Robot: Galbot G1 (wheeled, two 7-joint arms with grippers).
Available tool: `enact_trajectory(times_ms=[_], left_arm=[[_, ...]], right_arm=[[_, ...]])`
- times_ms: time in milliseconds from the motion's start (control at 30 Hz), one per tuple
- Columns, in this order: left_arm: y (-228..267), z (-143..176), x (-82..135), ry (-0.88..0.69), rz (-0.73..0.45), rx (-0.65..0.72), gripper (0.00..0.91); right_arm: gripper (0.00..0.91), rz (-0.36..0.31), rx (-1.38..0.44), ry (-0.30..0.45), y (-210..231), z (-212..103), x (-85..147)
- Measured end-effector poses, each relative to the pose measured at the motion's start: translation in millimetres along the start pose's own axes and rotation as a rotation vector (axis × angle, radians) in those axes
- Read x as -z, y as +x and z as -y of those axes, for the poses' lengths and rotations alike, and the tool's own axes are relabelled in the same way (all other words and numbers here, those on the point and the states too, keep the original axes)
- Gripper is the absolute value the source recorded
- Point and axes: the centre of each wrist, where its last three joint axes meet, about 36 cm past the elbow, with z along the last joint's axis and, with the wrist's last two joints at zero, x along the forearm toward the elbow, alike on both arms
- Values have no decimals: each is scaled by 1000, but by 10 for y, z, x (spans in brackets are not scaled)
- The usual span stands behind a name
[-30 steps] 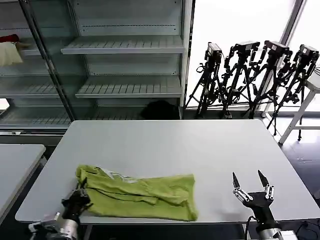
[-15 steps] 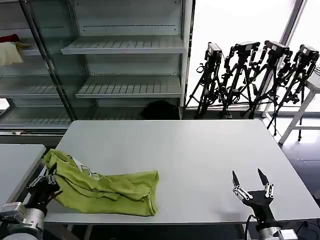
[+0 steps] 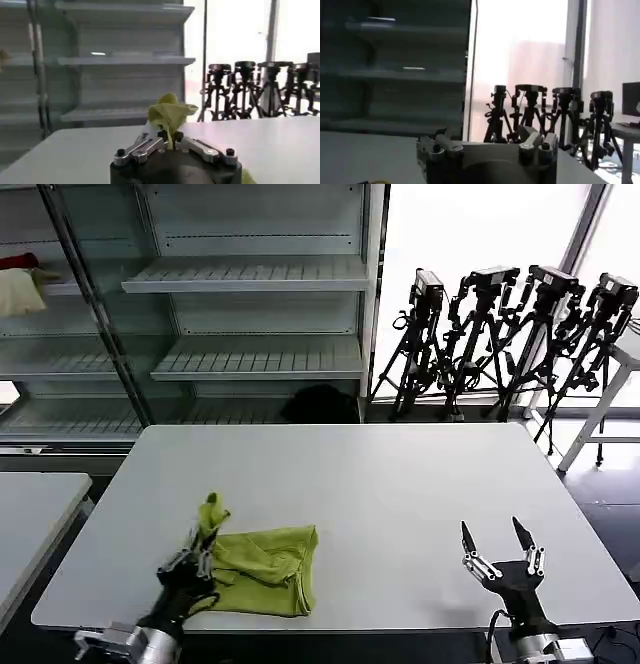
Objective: Fold and organize the clothes.
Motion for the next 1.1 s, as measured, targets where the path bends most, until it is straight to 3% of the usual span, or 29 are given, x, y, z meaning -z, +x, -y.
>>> enact_trajectory(times_ms=[433,867,900,933,967,1100], left_arm=[[-225,427,-299,-6,-34,-90,20],[-476,571,-487,-31,-75,-96,20],[-479,578,-496,-34,-78,-97,50],[-479,587,-505,-37,-81,-100,161],[-480,596,-514,-39,-83,-101,907],[-519,631,-548,-58,-86,-98,907]], right_arm=[[907,4,4,-1,-5,-47,-4],[907,2,3,-6,7,-68,-22],[907,2,3,-6,8,-68,-23],[907,2,3,-5,7,-67,-24],[907,2,3,-5,7,-65,-27],[907,4,3,-4,-1,-71,-33]])
